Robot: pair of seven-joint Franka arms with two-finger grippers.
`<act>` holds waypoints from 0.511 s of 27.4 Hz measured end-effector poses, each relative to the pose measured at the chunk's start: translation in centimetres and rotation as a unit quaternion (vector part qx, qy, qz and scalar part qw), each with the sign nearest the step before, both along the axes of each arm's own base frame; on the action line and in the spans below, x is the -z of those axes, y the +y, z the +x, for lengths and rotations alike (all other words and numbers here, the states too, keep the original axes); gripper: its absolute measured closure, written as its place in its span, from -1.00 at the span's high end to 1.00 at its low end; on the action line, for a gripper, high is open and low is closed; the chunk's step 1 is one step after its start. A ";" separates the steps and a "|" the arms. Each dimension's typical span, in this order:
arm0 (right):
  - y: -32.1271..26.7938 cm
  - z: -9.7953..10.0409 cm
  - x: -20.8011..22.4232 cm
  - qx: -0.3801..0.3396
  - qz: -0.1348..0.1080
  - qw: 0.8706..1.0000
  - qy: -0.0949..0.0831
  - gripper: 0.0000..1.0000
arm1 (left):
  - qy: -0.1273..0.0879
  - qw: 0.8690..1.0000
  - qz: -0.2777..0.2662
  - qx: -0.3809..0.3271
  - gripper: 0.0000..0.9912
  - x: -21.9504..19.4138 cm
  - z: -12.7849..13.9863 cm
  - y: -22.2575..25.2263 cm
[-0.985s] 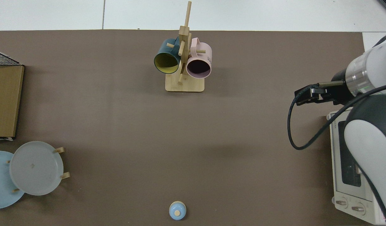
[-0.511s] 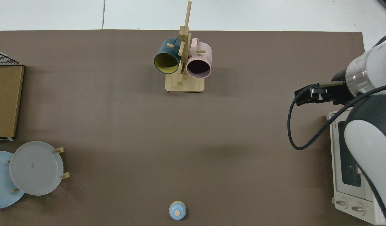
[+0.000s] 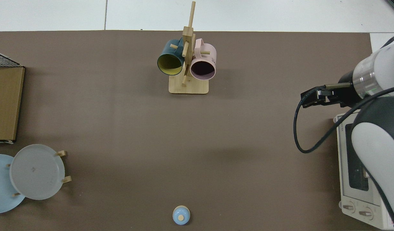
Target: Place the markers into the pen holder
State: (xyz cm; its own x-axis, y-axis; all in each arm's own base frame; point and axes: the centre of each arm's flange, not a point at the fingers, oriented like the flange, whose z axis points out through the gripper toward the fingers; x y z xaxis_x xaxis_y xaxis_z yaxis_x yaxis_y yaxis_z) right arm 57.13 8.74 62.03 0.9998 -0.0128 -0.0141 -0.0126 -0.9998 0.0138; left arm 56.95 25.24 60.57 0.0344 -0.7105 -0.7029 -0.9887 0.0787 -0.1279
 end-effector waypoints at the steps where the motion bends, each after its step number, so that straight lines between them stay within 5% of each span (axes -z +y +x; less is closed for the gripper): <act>1: 0.0 0.0 0.0 0.000 0.000 1.000 0.000 1.00 | -0.005 1.000 -0.010 -0.002 0.48 -0.7 0.0 -0.7; 6: 0.0 0.0 0.0 0.000 0.000 1.000 0.000 1.00 | -0.025 0.998 -0.053 0.001 0.56 -3.6 -0.1 -4.7; 14: 0.0 0.0 0.0 0.000 0.000 1.000 0.000 1.00 | -0.050 0.985 -0.144 -0.075 0.97 -5.0 -1.6 -9.4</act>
State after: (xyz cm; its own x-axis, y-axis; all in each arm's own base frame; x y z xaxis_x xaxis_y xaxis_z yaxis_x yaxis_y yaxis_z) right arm 57.13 8.74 62.03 0.9998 -0.0128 -0.0141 -0.0126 -0.9998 0.0138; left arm 55.34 15.81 65.53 0.2130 -0.8620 -0.4601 -0.9676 -0.1209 -0.2215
